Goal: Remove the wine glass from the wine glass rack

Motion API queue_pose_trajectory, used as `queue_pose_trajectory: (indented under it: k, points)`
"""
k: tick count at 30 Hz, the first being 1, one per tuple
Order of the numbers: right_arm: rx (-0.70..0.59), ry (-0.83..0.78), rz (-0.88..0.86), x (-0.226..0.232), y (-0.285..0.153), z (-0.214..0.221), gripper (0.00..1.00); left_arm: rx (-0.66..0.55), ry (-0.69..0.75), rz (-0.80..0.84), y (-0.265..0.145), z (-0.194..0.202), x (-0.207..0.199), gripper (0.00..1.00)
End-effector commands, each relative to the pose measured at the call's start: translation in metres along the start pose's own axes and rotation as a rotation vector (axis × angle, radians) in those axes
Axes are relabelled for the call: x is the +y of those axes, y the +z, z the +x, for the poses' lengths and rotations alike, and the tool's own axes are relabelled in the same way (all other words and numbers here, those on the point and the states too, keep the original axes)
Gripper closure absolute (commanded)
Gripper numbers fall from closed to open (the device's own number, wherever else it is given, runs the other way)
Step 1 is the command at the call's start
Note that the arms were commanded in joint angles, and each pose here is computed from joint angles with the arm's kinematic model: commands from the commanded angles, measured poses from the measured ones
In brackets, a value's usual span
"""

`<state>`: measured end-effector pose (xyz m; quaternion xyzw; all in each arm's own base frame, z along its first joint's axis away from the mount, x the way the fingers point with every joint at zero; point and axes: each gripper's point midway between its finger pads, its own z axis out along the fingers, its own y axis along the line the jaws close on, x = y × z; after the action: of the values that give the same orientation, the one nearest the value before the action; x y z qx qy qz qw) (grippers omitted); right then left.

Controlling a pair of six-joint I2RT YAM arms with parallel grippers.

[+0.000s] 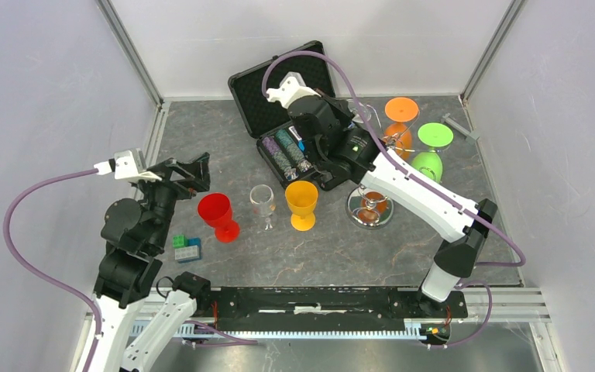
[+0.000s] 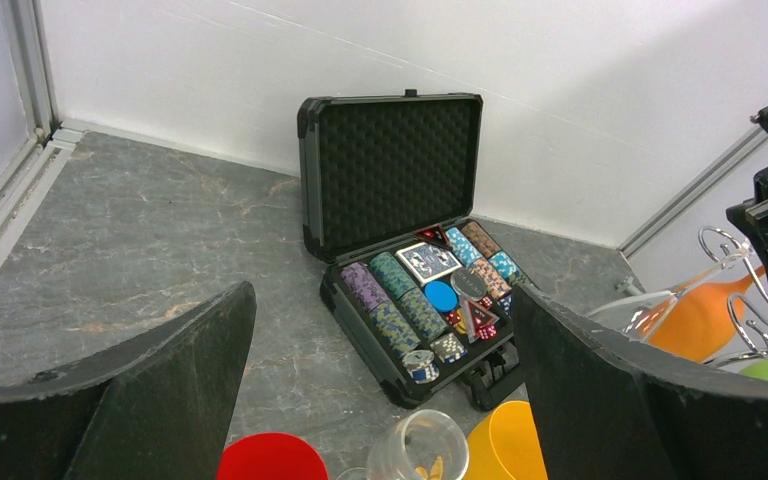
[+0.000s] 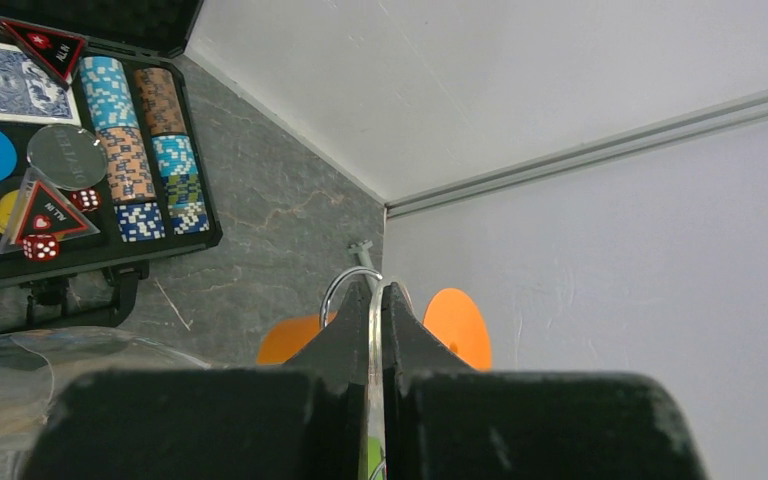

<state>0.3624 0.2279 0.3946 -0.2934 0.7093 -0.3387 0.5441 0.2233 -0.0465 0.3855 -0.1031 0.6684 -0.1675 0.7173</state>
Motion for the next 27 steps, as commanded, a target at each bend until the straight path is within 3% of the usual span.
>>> queue_pose_trajectory:
  k: [1, 10, 17, 27]
  points:
    - [-0.088, 0.098, -0.002, -0.009, -0.007, -0.031, 1.00, -0.025, -0.039, 0.054, 0.003, -0.002, -0.011, 0.00]
    - [-0.285, 0.106, 0.004, -0.007, -0.033, -0.087, 1.00, -0.002, 0.045, 0.377, 0.016, 0.022, -0.064, 0.00]
    - [-0.490, 0.086, -0.092, 0.005, -0.069, -0.121, 1.00, 0.144, -0.001, 0.545, 0.029, 0.030, -0.106, 0.00]
    - [-0.747, 0.091, -0.301, 0.025, -0.119, -0.135, 1.00, 0.293, -0.042, 0.842, 0.013, 0.049, -0.151, 0.00]
